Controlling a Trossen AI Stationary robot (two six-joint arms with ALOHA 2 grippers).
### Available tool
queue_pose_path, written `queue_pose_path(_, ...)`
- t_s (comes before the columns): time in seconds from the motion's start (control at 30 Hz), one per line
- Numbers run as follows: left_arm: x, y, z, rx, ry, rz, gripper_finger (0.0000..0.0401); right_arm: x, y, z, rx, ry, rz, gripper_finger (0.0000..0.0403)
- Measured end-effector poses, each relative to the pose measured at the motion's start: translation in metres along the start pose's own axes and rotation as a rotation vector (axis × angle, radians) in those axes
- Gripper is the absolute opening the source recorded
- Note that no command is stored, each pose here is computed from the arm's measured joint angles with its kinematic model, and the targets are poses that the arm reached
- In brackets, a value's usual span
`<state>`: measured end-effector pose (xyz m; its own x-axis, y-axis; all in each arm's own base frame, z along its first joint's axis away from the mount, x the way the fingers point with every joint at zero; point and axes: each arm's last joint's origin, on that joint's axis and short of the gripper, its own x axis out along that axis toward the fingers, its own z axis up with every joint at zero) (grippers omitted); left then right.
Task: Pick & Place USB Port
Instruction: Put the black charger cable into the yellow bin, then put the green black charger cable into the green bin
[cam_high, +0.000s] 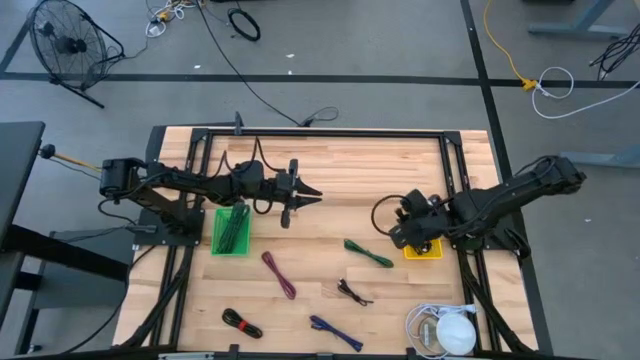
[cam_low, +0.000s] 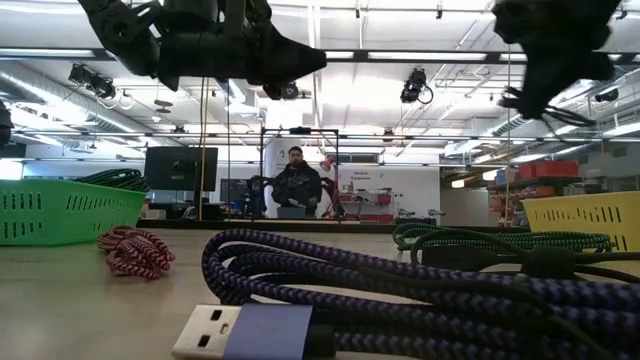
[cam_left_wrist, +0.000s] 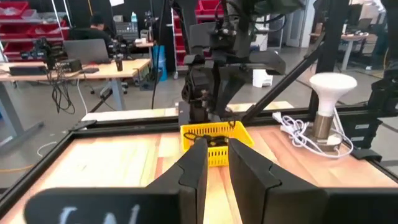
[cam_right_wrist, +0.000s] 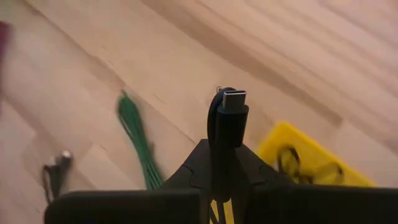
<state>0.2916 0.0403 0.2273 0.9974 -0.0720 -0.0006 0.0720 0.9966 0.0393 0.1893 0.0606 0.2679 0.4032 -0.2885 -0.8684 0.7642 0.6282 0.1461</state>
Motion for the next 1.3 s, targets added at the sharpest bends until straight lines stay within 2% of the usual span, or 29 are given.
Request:
queue_pose_path(0.23,0.000,0.000,-0.003,-0.006,0.028,-0.001,0.0071,0.003,-0.008,-0.015,0.114,0.071,-0.076,0.0020)
queue_pose_path(0.5,0.000,0.000,-0.006,-0.011,0.056,-0.002,0.0071,0.023,-0.023,-0.031,0.177,0.125,-0.176,0.0020)
queue_pose_path(0.7,0.000,0.000,-0.006,-0.012,0.061,-0.002,0.0071,0.035,-0.028,-0.040,0.212,0.155,-0.192,0.0020)
queue_pose_path(0.83,0.000,0.000,-0.006,-0.013,0.061,-0.002,0.0071,0.044,-0.028,-0.045,0.215,0.173,-0.161,0.0020)
queue_pose_path(0.93,0.000,0.000,-0.006,-0.013,0.061,-0.001,0.0071,0.047,-0.029,-0.047,0.204,0.181,-0.151,0.0056)
queue_pose_path(1.13,0.000,0.000,-0.006,-0.013,0.061,0.001,0.0071,0.049,-0.031,-0.049,0.187,0.184,-0.167,0.0165)
queue_pose_path(1.3,0.000,0.000,-0.006,-0.013,0.060,0.002,0.0071,0.049,-0.031,-0.047,0.142,0.142,-0.171,0.0208)
